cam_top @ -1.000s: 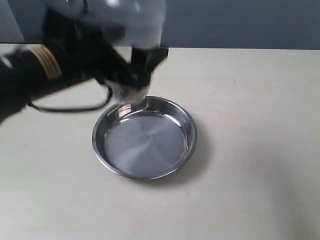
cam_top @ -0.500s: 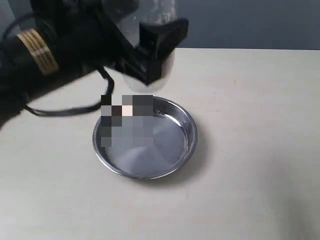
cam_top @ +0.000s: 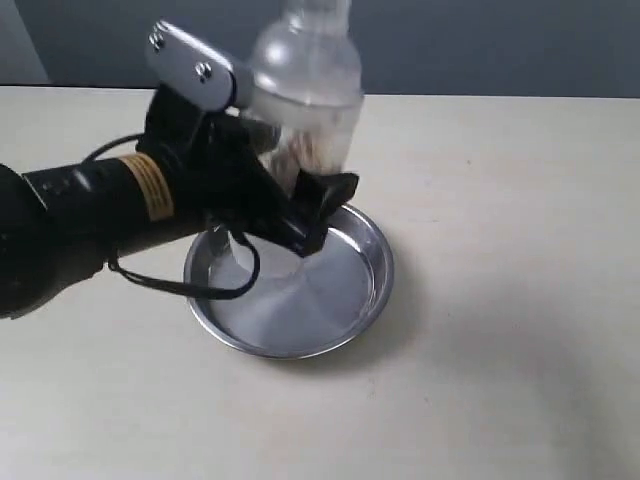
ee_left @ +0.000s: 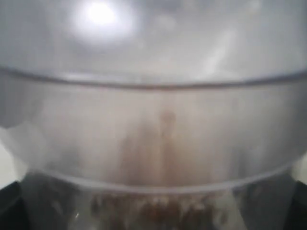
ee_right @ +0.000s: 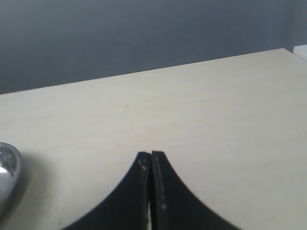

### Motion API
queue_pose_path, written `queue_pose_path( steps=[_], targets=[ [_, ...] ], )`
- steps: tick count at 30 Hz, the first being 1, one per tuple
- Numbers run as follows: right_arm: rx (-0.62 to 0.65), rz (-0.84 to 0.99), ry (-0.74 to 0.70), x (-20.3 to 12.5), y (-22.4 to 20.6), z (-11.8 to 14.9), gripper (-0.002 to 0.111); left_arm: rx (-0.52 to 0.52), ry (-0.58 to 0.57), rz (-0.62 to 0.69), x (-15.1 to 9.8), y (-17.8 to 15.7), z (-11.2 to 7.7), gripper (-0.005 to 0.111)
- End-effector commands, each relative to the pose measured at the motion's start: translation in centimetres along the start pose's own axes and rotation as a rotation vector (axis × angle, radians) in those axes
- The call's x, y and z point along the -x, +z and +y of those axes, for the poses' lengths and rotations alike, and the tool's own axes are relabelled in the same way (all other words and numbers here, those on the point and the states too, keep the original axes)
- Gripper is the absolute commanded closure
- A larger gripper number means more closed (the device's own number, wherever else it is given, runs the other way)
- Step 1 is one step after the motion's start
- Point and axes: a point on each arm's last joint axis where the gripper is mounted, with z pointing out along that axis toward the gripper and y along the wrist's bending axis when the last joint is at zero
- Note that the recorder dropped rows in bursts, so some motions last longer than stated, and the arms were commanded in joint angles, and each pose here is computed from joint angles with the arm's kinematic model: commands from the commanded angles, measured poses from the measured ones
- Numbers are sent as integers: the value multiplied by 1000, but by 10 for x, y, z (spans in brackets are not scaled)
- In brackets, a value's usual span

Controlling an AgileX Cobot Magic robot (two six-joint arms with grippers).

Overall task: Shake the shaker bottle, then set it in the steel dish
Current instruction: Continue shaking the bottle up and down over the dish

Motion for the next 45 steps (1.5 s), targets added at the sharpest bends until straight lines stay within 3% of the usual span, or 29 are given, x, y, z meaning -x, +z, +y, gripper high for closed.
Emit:
queue_pose_path(
  steps=[1, 3, 5, 7, 8, 12, 13, 14, 17, 19, 21, 23, 25, 26, 29, 30, 31, 32, 35, 36, 38, 41, 43, 45],
  targets=[
    [-3, -11, -2, 0, 0, 0, 109, -40, 95, -404, 85, -39, -8, 106],
    [-3, -11, -2, 0, 0, 0, 109, 3, 52, -225, 64, -27, -1, 106],
    [-3, -11, -2, 0, 0, 0, 109, 23, 6, 20, 5, 1, 3, 106],
    [-3, -11, -2, 0, 0, 0, 109, 47, -87, 92, -30, 16, 7, 106],
    [-3, -11, -2, 0, 0, 0, 109, 37, -102, 62, -29, 17, 6, 106],
    [-3, -11, -2, 0, 0, 0, 109, -48, 19, -258, 49, -12, -4, 106],
    [-3, -11, -2, 0, 0, 0, 109, -41, 19, -273, 57, -18, -4, 106],
    [-3, -11, -2, 0, 0, 0, 109, -33, 16, -241, 54, -17, -3, 106],
    [-3, -11, -2, 0, 0, 0, 109, -9, -9, 8, -5, 9, 2, 106],
    [-3, -11, -2, 0, 0, 0, 109, 11, -54, 72, -24, 20, 5, 106],
    [-3, -11, -2, 0, 0, 0, 109, -16, -15, -52, 5, 12, 2, 106],
    [-3, -11, -2, 0, 0, 0, 109, -44, 66, -243, 57, -13, -4, 106],
    [-3, -11, -2, 0, 0, 0, 109, -9, 66, -248, 73, -25, -1, 106],
    [-3, -11, -2, 0, 0, 0, 109, 10, 51, -156, 60, -22, 2, 106],
    [-3, -11, -2, 0, 0, 0, 109, 41, -19, 116, -13, 9, 11, 106],
    [-3, -11, -2, 0, 0, 0, 109, 52, -58, 139, -22, 13, 12, 106],
    [-3, -11, -2, 0, 0, 0, 109, 58, -96, 138, -22, 13, 12, 106],
    [-3, -11, -2, 0, 0, 0, 109, 36, -102, 70, -6, 7, 7, 106],
    [-3, -11, -2, 0, 0, 0, 109, -50, 30, -259, 60, -25, -7, 106],
    [-3, -11, -2, 0, 0, 0, 109, -49, 51, -297, 70, -32, -8, 106],
    [-3, -11, -2, 0, 0, 0, 109, -24, 51, -167, 52, -26, -5, 106],
    [-3, -11, -2, 0, 0, 0, 109, 5, -7, 109, -18, 2, 2, 106],
    [-3, -11, -2, 0, 0, 0, 109, 9, -57, 60, -19, 6, 3, 106],
    [-3, -11, -2, 0, 0, 0, 109, -39, -11, -170, 23, -6, -2, 106]
  ],
)
